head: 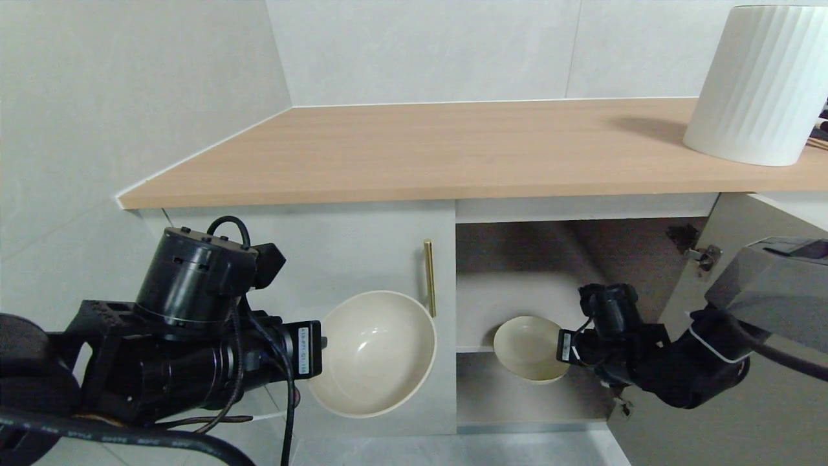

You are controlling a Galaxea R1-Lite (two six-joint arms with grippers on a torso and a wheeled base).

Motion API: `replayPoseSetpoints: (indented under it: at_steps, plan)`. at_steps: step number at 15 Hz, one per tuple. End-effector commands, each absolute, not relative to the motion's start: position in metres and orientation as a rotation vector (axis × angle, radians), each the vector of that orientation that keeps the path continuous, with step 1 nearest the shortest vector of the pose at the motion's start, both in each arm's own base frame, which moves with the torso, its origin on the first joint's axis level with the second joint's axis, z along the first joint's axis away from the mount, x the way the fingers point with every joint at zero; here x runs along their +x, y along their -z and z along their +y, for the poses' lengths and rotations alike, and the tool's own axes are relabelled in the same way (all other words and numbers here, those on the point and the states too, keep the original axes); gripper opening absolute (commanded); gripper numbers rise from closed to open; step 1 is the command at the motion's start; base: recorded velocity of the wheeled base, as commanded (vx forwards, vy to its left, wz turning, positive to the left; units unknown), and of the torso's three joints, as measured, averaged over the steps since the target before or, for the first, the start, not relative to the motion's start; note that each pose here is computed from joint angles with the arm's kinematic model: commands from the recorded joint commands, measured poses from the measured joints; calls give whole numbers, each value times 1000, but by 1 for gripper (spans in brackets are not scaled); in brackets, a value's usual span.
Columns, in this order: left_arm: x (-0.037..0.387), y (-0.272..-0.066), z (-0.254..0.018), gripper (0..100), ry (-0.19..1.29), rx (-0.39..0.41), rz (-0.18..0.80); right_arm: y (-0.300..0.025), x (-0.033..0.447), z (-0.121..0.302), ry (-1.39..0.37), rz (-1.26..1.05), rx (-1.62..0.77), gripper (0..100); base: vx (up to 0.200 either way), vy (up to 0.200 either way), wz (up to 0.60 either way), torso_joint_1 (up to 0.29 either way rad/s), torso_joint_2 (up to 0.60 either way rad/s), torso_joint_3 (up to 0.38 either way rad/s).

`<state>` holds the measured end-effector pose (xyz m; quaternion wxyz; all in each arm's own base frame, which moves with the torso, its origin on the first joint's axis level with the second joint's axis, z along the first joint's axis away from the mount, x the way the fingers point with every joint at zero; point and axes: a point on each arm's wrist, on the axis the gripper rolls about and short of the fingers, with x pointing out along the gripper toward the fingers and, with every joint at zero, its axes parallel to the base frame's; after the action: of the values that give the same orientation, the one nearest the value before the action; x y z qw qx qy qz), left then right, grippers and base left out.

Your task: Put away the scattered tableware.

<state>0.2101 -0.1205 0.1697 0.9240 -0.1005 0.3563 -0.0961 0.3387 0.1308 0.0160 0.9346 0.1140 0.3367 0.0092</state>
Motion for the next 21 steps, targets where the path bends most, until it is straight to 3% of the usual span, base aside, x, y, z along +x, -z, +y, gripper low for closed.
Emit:
replayPoseSetpoints:
  at_steps: [1,21]
  plan:
    - [211,-168,-121,0,195,-204,735,6,343,129,8,712,221,0,0,0,0,0,0,0]
    - [211,-165,-122,0,191,-198,746,7,414,115,161,548,421,0,0,0,0,0,0,0]
